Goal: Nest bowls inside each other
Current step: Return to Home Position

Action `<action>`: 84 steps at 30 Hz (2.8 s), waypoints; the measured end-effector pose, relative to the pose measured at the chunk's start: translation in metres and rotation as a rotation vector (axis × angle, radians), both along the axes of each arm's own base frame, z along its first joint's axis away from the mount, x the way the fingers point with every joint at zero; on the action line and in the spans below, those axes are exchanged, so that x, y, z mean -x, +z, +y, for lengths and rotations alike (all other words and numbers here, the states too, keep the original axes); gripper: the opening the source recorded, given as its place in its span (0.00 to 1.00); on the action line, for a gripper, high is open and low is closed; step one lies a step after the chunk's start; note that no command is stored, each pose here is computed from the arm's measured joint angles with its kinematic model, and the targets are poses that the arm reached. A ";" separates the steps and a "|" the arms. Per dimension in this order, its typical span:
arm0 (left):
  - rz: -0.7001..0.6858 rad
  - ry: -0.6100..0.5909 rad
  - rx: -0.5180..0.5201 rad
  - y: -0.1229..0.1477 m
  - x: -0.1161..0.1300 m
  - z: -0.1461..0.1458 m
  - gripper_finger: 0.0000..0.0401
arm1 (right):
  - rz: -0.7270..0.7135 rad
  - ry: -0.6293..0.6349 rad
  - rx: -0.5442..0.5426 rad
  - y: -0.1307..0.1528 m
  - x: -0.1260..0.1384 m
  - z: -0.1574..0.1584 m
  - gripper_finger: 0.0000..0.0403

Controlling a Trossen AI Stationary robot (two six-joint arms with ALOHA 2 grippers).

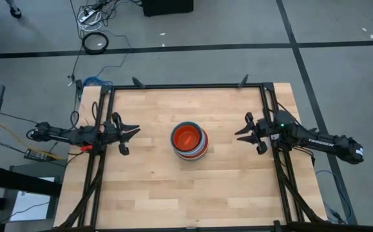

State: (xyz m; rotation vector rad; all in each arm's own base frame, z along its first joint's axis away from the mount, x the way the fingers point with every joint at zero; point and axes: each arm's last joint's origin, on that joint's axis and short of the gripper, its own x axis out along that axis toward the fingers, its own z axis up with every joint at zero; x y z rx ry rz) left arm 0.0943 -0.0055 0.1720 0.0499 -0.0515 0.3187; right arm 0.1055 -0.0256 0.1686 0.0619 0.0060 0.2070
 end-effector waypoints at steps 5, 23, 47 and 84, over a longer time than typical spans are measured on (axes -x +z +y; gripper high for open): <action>0.000 0.000 0.000 0.000 0.000 0.000 0.17 | 0.038 0.001 -0.012 -0.004 0.000 0.000 0.25; 0.002 0.000 0.000 0.000 0.000 0.000 0.17 | 0.115 -0.004 -0.044 -0.012 0.000 0.000 0.25; 0.003 -0.001 0.000 -0.001 0.000 0.000 0.17 | 0.115 -0.003 -0.044 -0.012 0.000 0.000 0.25; 0.004 -0.001 0.000 -0.001 0.000 0.000 0.17 | 0.115 -0.002 -0.042 -0.012 0.000 0.000 0.25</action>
